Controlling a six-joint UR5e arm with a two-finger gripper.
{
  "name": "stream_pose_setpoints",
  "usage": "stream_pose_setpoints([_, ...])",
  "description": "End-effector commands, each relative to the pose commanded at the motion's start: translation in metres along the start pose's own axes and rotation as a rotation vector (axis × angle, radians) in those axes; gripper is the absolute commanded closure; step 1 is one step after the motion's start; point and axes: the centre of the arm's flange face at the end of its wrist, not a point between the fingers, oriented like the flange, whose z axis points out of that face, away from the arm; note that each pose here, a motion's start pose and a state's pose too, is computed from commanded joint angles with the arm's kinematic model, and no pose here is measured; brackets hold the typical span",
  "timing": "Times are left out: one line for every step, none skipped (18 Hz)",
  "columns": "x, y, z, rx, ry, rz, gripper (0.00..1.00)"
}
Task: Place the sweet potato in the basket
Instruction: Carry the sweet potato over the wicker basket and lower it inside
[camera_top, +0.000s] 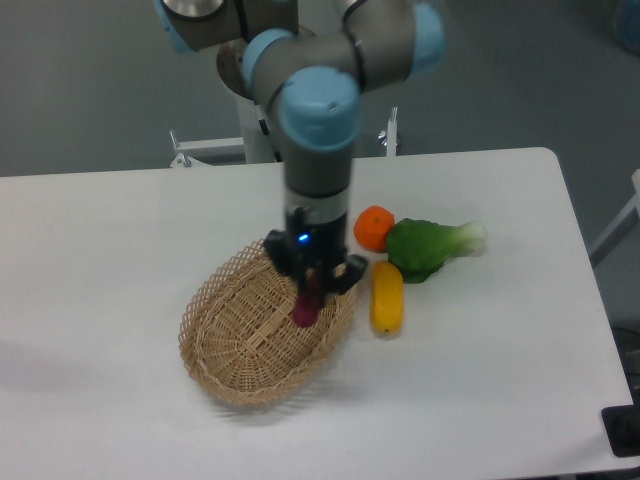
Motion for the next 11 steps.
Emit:
stream_pose_setpoints([0.009, -0.003, 0.011, -0.016, 0.001, 0.022, 0.66])
stream_pose_setpoints([0.014, -0.002, 0.022, -0.036, 0.004, 0.038, 0.66])
stream_pose_setpoints([0.018, -0.002, 0.033, -0.054, 0.009, 0.062, 0.66])
stream_pose_setpoints([0.021, -0.003, 0.041, -0.067, 0.012, 0.101, 0.66])
stream_pose_setpoints([0.023, 0.0, 0.05, -0.083, 0.02, 0.134, 0.66])
stream_pose_setpoints([0.027, 0.002, 0.057, -0.095, 0.03, 0.168, 0.66])
stream_pose_setpoints([0.03, 0.005, 0.062, -0.106, 0.038, 0.197, 0.66])
stream_pose_setpoints([0.034, 0.008, 0.068, -0.116, 0.047, 0.221, 0.66])
stream_pose_setpoints([0.036, 0.012, 0.076, -0.134, 0.054, 0.237, 0.66])
stream_pose_setpoints([0.037, 0.014, 0.079, -0.147, 0.05, 0.242, 0.66])
stream_pose_setpoints([0.038, 0.015, 0.082, -0.152, 0.052, 0.245, 0.65])
